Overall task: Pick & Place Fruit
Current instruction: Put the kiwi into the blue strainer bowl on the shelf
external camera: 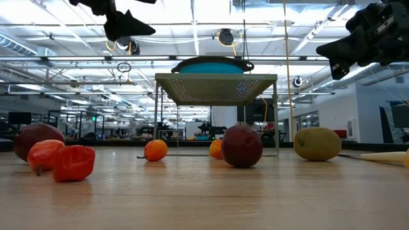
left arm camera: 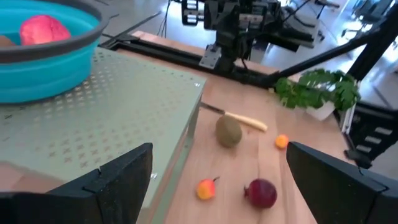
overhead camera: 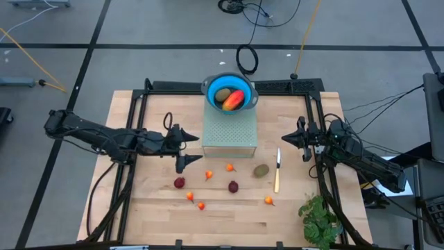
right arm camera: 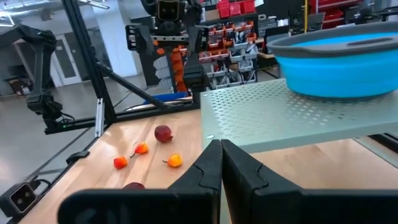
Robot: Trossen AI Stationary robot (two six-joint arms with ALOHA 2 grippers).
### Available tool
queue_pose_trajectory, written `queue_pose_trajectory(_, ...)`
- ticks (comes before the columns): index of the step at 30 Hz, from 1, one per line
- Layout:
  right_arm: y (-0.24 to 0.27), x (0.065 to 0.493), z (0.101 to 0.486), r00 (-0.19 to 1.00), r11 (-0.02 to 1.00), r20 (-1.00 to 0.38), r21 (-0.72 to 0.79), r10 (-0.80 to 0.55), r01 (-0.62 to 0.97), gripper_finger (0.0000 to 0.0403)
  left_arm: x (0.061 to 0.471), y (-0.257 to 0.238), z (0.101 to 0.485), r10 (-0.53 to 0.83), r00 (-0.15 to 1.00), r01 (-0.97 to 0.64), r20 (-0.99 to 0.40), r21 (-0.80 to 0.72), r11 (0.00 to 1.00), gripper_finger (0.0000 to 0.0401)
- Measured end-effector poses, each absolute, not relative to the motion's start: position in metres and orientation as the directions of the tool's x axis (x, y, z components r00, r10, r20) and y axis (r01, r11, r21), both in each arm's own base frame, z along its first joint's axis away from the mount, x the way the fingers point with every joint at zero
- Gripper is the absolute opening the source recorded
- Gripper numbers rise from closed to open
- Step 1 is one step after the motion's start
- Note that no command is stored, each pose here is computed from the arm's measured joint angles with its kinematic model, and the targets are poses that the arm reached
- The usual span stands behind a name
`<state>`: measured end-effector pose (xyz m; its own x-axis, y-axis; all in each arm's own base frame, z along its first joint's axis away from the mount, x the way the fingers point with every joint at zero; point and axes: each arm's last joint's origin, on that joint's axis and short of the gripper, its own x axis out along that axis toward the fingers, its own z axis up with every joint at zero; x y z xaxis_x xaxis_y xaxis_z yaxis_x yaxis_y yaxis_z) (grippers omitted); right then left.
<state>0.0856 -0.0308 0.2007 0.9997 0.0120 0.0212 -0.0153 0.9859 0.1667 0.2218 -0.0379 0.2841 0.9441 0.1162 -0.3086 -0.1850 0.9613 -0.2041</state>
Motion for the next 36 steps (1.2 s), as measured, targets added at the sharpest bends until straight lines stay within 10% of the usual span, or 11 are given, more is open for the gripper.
queue_pose_trajectory(16,-0.033,0.086,0.200,0.998,0.975,0.020,0.216,-0.061,0.055,0.0000,0.175,-0.025,0.297,0.133,0.917,-0.209,-0.376,-0.169,0.963,0.0340)
queue_pose_trajectory(36,-0.037,0.092,0.195,0.997,0.954,-0.044,0.292,-0.060,0.070,0.0000,0.150,-0.022,0.292,0.091,0.873,-0.154,-0.479,-0.094,0.984,0.0076)
